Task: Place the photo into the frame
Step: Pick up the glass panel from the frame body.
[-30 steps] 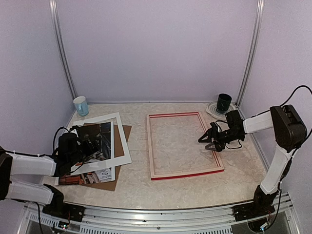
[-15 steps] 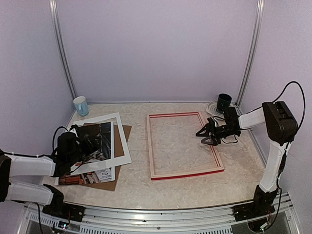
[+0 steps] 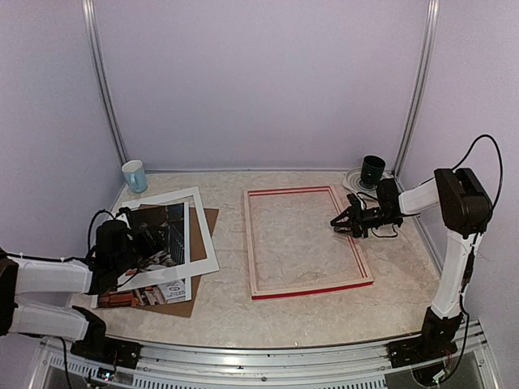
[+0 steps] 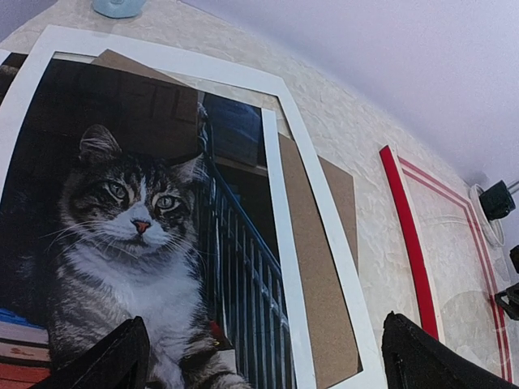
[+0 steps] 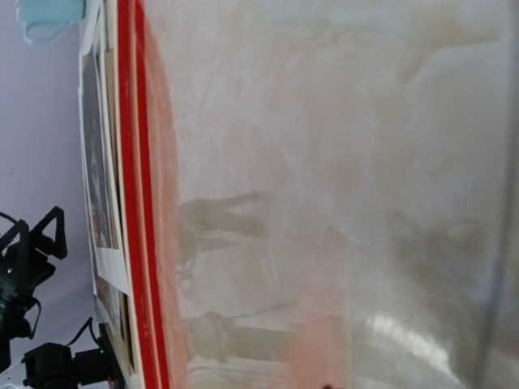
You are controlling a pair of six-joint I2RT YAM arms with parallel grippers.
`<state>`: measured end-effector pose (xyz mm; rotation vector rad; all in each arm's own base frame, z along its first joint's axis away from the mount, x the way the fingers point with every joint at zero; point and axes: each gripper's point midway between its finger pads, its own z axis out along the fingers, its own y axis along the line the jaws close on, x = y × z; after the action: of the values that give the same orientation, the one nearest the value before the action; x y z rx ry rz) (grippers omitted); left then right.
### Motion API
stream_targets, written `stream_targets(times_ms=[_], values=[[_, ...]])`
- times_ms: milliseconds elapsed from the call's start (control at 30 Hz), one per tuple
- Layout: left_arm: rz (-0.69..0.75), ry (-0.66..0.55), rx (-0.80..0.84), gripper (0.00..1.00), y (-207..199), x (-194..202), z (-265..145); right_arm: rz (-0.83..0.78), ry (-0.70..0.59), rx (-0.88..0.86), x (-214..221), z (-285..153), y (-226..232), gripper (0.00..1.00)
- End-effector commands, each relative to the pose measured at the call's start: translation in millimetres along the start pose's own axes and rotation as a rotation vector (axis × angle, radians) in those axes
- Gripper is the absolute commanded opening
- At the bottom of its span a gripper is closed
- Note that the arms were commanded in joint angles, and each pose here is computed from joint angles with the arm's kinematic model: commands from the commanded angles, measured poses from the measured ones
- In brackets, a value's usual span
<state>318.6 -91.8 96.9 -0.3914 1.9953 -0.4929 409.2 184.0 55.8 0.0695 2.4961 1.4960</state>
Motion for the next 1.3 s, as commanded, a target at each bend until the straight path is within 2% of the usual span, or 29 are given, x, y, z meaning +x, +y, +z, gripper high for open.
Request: stream_targets(times_ms=[0,267,400,600,1267], values=[[0.006,-0.017,-0.001,0.99,-0.4,-2.0,-1.7,-0.024,0.014,-0.046,1.9,0.7,1.7,0.29],[0.008,-0.017,0.001,0.99,-1.3,-2.2,-1.8,-0.04,0.025,-0.05,10.5,-1.1,7.6,0.13],[0.007,-0.017,0.002,0.99,-1.7,-2.1,-1.8,-0.046,0.022,-0.054,11.4,-3.3,11.6,0.1],[0.009,-0.017,-0.001,0.99,-1.3,-1.9,-1.8,-0.054,0.019,-0.078,12.9,-6.4,20.8,0.0],[0.009,-0.013,-0.006,0.99,-0.2,-0.5,-0.3,-0.086,0.003,-0.189,20.1,-21.0,59.6,0.0]])
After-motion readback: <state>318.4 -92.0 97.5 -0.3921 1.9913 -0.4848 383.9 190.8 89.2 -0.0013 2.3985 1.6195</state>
